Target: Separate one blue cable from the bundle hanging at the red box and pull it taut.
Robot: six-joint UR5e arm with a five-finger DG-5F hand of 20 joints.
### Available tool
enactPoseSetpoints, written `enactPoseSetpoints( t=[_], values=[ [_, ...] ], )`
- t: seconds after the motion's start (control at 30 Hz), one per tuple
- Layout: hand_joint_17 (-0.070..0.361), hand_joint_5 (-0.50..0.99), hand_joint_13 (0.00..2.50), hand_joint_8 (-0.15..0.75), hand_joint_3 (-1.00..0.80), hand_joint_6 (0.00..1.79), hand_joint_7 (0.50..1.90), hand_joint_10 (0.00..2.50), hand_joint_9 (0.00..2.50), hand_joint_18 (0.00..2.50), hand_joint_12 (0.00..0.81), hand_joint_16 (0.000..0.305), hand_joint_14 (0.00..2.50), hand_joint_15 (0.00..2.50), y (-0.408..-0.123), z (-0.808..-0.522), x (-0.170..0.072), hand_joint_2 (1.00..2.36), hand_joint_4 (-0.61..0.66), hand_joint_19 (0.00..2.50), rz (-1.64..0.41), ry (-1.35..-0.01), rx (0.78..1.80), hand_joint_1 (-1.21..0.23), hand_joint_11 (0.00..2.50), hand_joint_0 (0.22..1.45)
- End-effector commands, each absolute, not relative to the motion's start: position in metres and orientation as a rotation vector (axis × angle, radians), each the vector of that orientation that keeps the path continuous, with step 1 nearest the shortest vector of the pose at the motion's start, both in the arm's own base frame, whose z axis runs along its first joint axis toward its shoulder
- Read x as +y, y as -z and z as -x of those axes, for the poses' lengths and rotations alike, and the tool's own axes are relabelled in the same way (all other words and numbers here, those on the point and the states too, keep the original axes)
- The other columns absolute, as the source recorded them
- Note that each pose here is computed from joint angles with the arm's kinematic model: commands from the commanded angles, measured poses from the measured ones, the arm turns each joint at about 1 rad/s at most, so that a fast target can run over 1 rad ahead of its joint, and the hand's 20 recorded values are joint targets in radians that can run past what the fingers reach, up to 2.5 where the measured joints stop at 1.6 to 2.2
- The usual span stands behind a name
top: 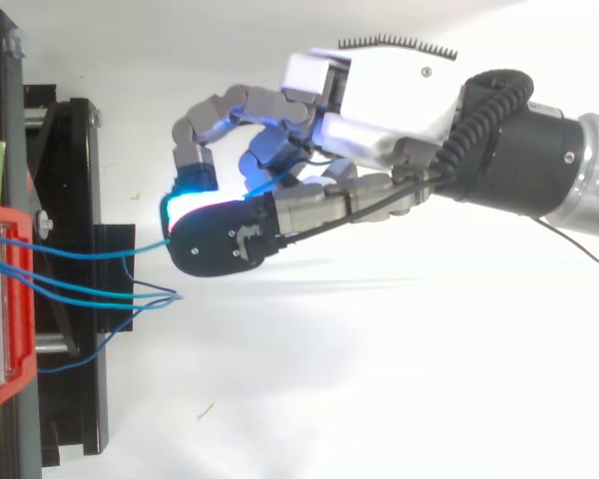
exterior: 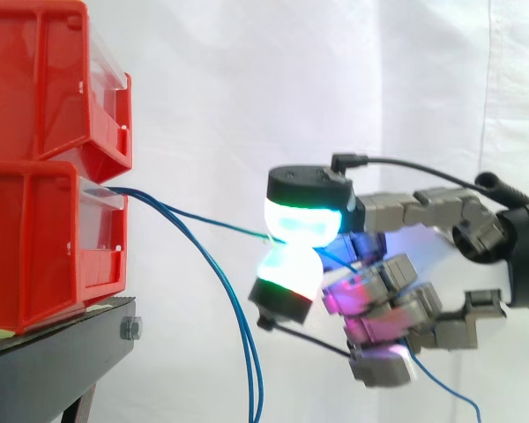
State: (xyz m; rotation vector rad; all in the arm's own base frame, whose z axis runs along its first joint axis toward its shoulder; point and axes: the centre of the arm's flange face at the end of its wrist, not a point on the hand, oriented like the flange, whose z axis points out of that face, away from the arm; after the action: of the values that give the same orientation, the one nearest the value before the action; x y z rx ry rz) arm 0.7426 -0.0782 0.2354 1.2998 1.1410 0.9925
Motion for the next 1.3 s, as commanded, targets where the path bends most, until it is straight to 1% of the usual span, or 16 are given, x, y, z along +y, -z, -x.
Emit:
enactPoseSetpoints(
  t=[0.0,0.17,0.33,0.4,0.8,1.0,1.27],
  values=[
    [0.103,-0.22,1.09,0.309,0.29,0.92,1.28,1.38,0.92,1.12,0.337,0.046,1.96,1.5,-0.221,-0.738,-0.072,1.2,0.07,1.13,-1.297,-1.014,1.123,-0.71,1.76,0.84],
    [0.103,-0.22,1.1,0.311,0.28,0.92,1.29,1.37,0.93,1.13,0.342,0.046,1.96,1.51,-0.212,-0.735,-0.066,1.21,0.07,1.14,-1.307,-1.027,1.106,-0.71,1.79,0.84],
    [0.102,-0.22,1.1,0.315,0.28,0.92,1.29,1.37,0.93,1.13,0.343,0.045,1.98,1.5,-0.212,-0.735,-0.06,1.21,0.08,1.14,-1.298,-1.027,1.116,-0.71,1.79,0.84],
    [0.102,-0.22,1.1,0.311,0.28,0.92,1.29,1.37,0.93,1.13,0.344,0.045,1.97,1.53,-0.212,-0.735,-0.059,1.21,0.09,1.14,-1.296,-1.03,1.117,-0.71,1.79,0.84],
    [0.103,-0.22,1.09,0.312,0.27,0.92,1.29,1.4,0.92,1.13,0.336,0.046,1.98,1.51,-0.212,-0.735,-0.059,1.23,0.09,1.14,-1.277,-1.011,1.133,-0.7,1.77,0.83],
    [0.104,-0.22,1.09,0.314,0.27,0.92,1.29,1.42,0.92,1.13,0.343,0.046,1.98,1.51,-0.212,-0.735,-0.059,1.21,0.09,1.14,-1.277,-1.009,1.135,-0.7,1.75,0.83],
    [0.103,-0.22,1.09,0.314,0.27,0.92,1.29,1.41,0.92,1.13,0.344,0.046,1.98,1.52,-0.212,-0.735,-0.058,1.2,0.09,1.13,-1.277,-1.009,1.135,-0.7,1.79,0.84]
  ],
)
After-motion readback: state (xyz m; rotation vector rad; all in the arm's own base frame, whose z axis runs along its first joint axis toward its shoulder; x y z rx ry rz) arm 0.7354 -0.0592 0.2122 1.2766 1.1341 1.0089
